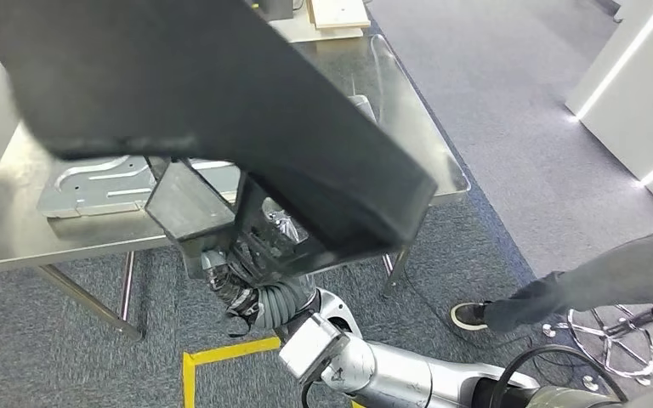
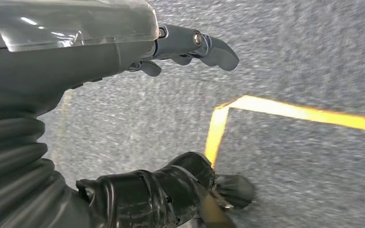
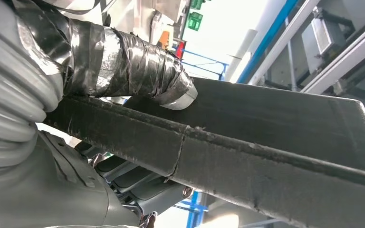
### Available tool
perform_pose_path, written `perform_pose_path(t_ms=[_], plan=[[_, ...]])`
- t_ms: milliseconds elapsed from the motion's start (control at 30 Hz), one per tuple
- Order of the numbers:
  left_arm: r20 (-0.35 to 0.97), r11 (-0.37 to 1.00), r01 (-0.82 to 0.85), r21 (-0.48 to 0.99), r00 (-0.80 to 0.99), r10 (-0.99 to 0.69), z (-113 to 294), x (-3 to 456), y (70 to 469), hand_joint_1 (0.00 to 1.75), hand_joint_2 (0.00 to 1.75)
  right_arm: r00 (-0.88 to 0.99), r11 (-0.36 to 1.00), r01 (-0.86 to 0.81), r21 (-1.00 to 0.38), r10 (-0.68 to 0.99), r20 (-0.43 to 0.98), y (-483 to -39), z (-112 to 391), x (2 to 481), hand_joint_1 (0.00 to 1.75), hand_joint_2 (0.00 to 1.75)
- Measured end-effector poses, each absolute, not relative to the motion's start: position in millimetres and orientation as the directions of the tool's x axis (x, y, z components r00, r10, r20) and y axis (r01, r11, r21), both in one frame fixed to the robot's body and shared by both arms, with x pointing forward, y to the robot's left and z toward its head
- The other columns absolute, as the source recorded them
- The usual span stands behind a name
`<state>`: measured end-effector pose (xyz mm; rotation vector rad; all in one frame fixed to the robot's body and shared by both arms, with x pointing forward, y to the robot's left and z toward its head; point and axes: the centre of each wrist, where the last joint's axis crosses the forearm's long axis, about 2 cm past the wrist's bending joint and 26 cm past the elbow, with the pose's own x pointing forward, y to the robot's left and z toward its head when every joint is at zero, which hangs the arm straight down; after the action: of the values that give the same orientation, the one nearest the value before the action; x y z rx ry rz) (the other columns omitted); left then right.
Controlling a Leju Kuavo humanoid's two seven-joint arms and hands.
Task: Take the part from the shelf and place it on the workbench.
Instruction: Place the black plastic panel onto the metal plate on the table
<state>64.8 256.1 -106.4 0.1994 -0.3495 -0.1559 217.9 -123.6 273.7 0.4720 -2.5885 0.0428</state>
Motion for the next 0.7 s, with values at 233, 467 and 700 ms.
perform_pose_path(t_ms=[233,467,700], plan=[[0.326,0.968,0.117,0.221,0.927,-0.186,-106.2,66.2,255.9,0.0,1.75,-0.829,0.952,-0.304,0.028,-0.279,0.485,-124.1,274.5,217.8,1.75,1.75],[0.322,0.968,0.117,0.221,0.928,-0.186,-106.4,64.2,255.4,0.0,1.75,-0.829,0.957,-0.287,0.027,-0.263,0.493,-124.5,273.7,217.4,1.75,1.75],[0.322,0.968,0.116,0.222,0.929,-0.185,-106.4,64.6,256.1,0.0,1.75,-0.839,0.962,-0.27,0.028,-0.25,0.484,-127.3,276.8,215.3,1.75,1.75]])
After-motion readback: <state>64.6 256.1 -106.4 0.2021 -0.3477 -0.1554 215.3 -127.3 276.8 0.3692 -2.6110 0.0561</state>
